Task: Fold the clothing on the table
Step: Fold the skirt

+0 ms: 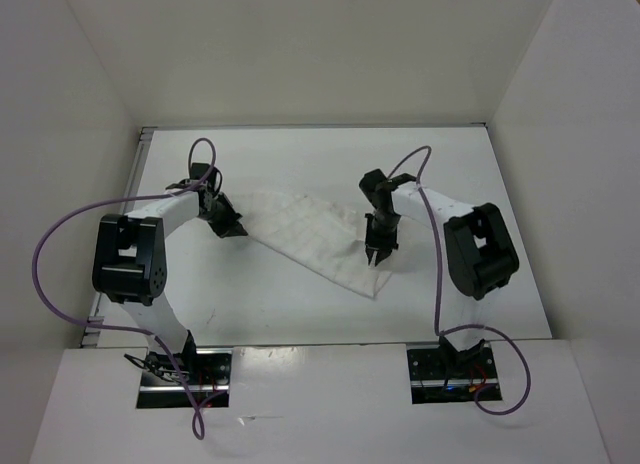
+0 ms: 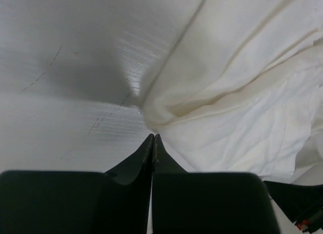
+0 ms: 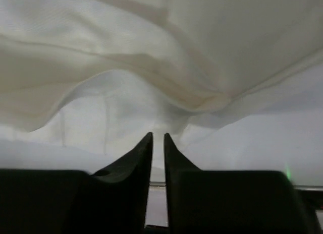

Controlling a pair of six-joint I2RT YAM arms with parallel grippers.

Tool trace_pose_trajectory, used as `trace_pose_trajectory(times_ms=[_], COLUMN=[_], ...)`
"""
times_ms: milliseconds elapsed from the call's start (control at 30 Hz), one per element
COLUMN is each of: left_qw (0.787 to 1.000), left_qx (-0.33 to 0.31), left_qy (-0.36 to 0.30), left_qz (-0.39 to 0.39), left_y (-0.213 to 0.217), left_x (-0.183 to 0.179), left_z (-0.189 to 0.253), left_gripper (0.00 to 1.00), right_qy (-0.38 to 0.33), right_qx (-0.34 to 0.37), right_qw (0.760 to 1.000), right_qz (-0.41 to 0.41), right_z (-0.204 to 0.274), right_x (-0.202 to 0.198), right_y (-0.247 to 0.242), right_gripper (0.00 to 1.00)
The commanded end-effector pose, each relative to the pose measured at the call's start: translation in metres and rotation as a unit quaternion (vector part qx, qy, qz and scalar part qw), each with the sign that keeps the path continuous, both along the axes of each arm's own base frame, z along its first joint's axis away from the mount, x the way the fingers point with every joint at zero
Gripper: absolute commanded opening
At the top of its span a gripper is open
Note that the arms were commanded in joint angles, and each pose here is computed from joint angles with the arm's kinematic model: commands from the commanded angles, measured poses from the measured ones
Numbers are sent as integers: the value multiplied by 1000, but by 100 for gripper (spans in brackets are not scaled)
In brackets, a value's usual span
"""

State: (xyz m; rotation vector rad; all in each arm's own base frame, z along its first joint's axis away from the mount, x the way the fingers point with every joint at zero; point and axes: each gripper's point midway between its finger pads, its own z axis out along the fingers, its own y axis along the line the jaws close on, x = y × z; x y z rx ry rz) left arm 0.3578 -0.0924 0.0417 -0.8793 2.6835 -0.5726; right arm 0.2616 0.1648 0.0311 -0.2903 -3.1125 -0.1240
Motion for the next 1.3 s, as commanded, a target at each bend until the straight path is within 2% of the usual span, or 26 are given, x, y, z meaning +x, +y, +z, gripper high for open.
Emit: trace_pose_trajectory(times_ms=[0,67,267,367,533,800,1100,1267], left_qw=[1000,999,998,997,990,982,973,974], left_qx=[-12,-11,-10,-9,2,-52,-91,-92], left_qy=[-20,-29,-60,-68,-134,-144,-114,-104], left_qz=[-11,-15,-19,-31,-43,-106,-176,-181], left_y=[-6,-6,-7,-8,-8,-31,-82,-86], left_x=[5,9,30,40,88,116,108,103], left_z=[12,16,36,48,88,71,29,15], left_gripper=[0,0,0,0,0,0,0,0], right_qy=[-108,-132,-211,-218,-194,-158,-135,-130], right_qx=[73,101,152,170,220,246,264,255], right_qw=[991,984,959,951,940,937,934,938], right_qz=[31,69,112,135,172,190,199,196], right_z=[47,79,123,114,84,54,40,32], right_x=[28,40,70,81,90,86,77,78], right_y=[22,26,45,56,77,86,90,84], right_gripper=[28,39,43,43,43,43,44,44])
